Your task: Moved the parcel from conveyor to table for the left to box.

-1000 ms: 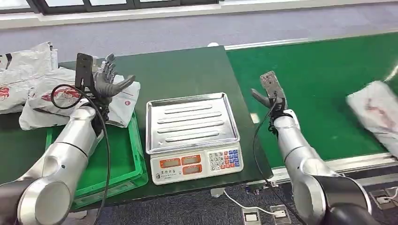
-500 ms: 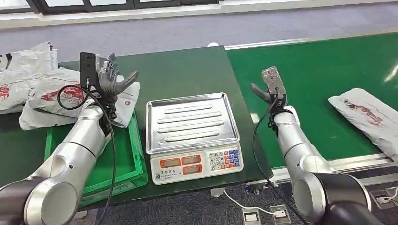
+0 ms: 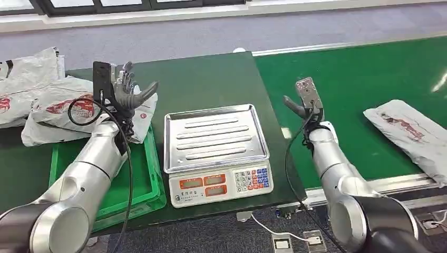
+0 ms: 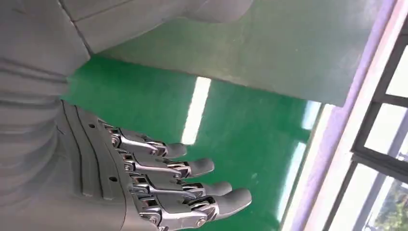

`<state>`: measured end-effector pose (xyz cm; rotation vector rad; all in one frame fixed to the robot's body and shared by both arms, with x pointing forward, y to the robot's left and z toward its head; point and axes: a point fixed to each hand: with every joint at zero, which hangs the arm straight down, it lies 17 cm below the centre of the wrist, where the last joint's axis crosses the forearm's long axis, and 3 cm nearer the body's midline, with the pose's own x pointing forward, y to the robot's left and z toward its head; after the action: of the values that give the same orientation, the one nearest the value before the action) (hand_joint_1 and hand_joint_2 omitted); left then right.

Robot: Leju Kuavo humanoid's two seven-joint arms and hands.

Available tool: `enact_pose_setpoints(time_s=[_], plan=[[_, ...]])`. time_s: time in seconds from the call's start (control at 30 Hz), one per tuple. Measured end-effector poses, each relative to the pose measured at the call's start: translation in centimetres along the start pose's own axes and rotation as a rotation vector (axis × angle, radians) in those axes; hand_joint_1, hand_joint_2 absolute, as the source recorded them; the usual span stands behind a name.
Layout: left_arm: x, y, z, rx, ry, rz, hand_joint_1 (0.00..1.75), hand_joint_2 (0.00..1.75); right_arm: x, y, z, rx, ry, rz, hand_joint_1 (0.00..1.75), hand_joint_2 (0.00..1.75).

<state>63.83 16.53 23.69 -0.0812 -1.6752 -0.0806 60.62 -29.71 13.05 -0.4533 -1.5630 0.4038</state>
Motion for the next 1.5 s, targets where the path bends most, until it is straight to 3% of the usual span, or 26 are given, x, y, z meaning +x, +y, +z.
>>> enact_pose_setpoints(time_s=[0.4,0.6,0.77,0.8,1.07,1.47,1.5], plan=[[-0.8,-0.1,0.4,-0.01,0.007,-0.018,0.0,1.75,-1.5,-1.5,0.4,-0.021,0.011,0.007,0.0,1.75],[-1.5,0.1,0.3,0.011,0.057,0.004,0.0,1.75,-1.9,-2.1,0.3,-0.029,0.034,-0.021,0.0,1.75],[-1.7,0.3,0.2,0.029,0.072,0.017,0.0,1.75,-1.5,-3.3,-0.6,-0.037,0.053,0.04,0.0,1.75],[-1.7,0.3,0.3,0.03,0.073,0.019,0.0,1.75,-1.6,-3.6,-0.7,-0.038,0.066,0.058,0.0,0.0],[-2.1,1.4,0.3,0.041,0.078,-0.003,0.0,1.75,-6.2,-6.9,-0.2,-0.015,0.246,0.196,0.0,0.0],[-4.2,1.9,1.3,0.038,0.099,-0.024,0.0,1.75,-15.0,-8.6,4.7,0.069,0.453,0.338,0.0,0.0],[-4.3,1.9,1.4,0.038,0.101,-0.024,0.0,1.75,-15.2,-8.8,4.8,0.07,0.459,0.344,0.0,1.75]])
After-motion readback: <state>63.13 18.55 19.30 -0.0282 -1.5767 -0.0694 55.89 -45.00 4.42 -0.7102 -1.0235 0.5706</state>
